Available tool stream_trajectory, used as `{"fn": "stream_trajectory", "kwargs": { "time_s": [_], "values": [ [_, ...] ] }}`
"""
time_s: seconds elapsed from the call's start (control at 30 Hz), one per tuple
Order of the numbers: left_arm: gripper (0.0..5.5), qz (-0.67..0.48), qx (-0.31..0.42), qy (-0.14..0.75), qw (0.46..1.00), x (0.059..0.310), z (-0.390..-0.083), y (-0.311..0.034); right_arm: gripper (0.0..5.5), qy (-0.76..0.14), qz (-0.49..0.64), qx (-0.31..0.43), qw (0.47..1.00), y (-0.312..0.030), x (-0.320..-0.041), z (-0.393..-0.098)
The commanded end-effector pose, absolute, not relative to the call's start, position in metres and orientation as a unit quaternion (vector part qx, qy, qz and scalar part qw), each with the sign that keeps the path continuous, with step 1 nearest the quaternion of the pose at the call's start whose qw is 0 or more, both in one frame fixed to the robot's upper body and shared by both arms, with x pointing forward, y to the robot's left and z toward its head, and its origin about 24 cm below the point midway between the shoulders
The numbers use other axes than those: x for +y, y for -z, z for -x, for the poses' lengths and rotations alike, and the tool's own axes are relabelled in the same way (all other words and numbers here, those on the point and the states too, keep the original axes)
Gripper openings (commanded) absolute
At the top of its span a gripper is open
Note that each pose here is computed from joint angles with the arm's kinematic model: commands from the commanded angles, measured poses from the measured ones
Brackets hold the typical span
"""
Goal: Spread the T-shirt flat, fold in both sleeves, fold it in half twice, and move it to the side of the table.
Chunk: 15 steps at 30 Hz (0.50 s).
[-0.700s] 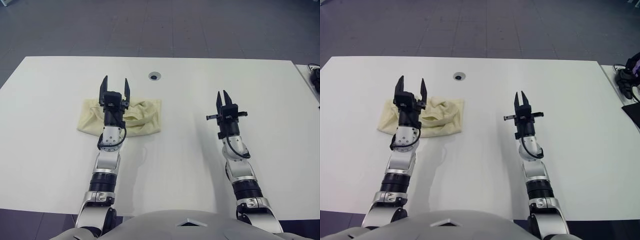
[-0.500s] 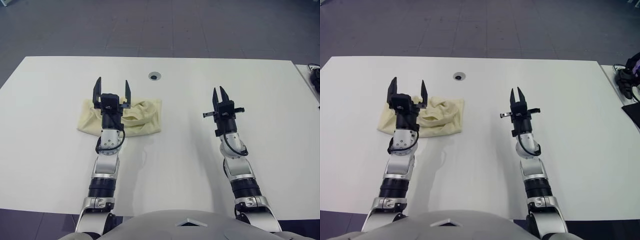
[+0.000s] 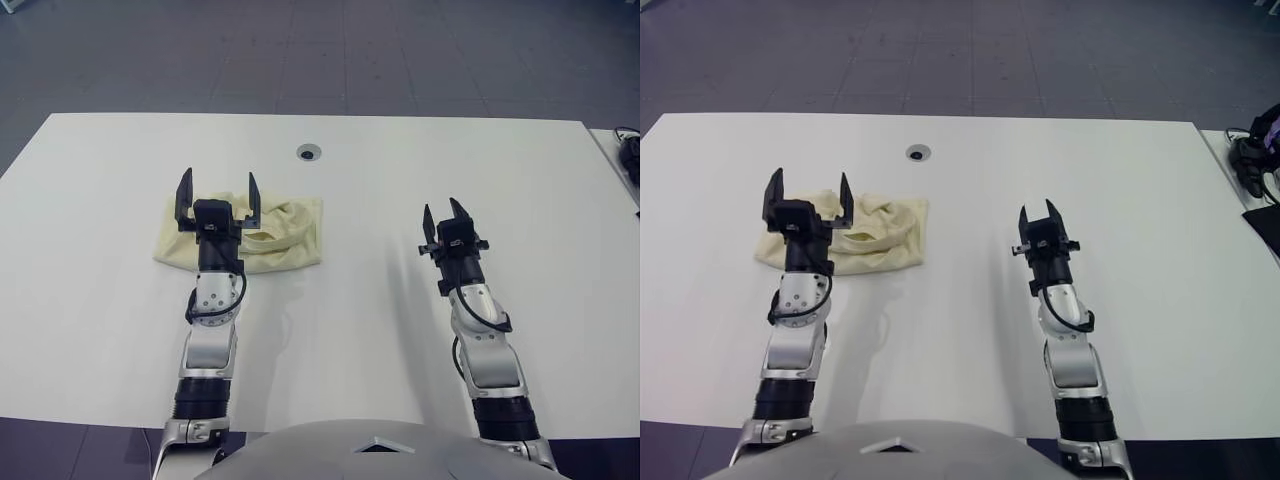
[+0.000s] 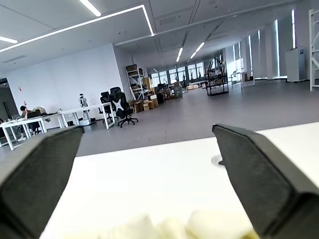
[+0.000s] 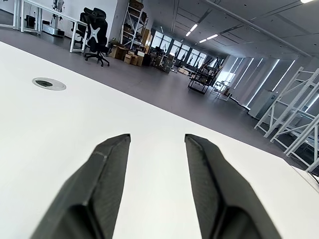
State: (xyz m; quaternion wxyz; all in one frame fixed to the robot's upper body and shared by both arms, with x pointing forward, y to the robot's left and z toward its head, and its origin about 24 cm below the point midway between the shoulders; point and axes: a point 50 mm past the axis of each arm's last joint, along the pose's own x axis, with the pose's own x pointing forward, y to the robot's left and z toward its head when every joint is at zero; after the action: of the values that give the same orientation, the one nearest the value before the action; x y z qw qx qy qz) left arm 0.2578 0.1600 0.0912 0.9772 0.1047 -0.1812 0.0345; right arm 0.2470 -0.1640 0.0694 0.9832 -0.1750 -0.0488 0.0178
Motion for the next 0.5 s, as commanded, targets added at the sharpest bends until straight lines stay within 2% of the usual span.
{"fn": "stream_trajectory", "kwargs": {
  "time_s": [0.03,0.1,0.3,0.37,0.4,0.43,0.47,0.5],
  "values": [
    [4.07,-0.111,-0.18,-0.025,0.977,0.16,-0.265,-0.093,1.26,-0.009,0.168,-0.06,0.984,-0.076,-0.164,-0.258],
    [4.32,-0.111,-0.179,-0.02,0.977,0.159,-0.267,-0.094,0.96,-0.007,0.161,-0.071,0.984,-0.082,-0.162,-0.259],
    [3.41,-0.106,-0.176,-0.042,0.978,0.17,-0.262,-0.092,0.01,-0.013,0.153,-0.087,0.984,-0.088,-0.155,-0.257],
    [3.03,-0.121,-0.157,-0.052,0.979,0.185,-0.26,-0.087,0.0,-0.016,0.153,-0.076,0.985,-0.085,-0.155,-0.255],
    [2.8,-0.131,-0.147,-0.053,0.979,0.192,-0.259,-0.085,0.22,-0.014,0.154,-0.07,0.986,-0.084,-0.156,-0.255],
    [3.0,-0.141,-0.143,-0.052,0.978,0.199,-0.258,-0.084,0.35,-0.015,0.151,-0.066,0.986,-0.082,-0.157,-0.254],
    [2.7,-0.147,-0.148,-0.046,0.977,0.202,-0.257,-0.086,0.12,-0.018,0.153,-0.072,0.985,-0.083,-0.157,-0.254],
    [2.66,-0.151,-0.149,-0.037,0.977,0.204,-0.256,-0.087,0.07,-0.024,0.154,-0.076,0.985,-0.085,-0.156,-0.254]
  ]
}}
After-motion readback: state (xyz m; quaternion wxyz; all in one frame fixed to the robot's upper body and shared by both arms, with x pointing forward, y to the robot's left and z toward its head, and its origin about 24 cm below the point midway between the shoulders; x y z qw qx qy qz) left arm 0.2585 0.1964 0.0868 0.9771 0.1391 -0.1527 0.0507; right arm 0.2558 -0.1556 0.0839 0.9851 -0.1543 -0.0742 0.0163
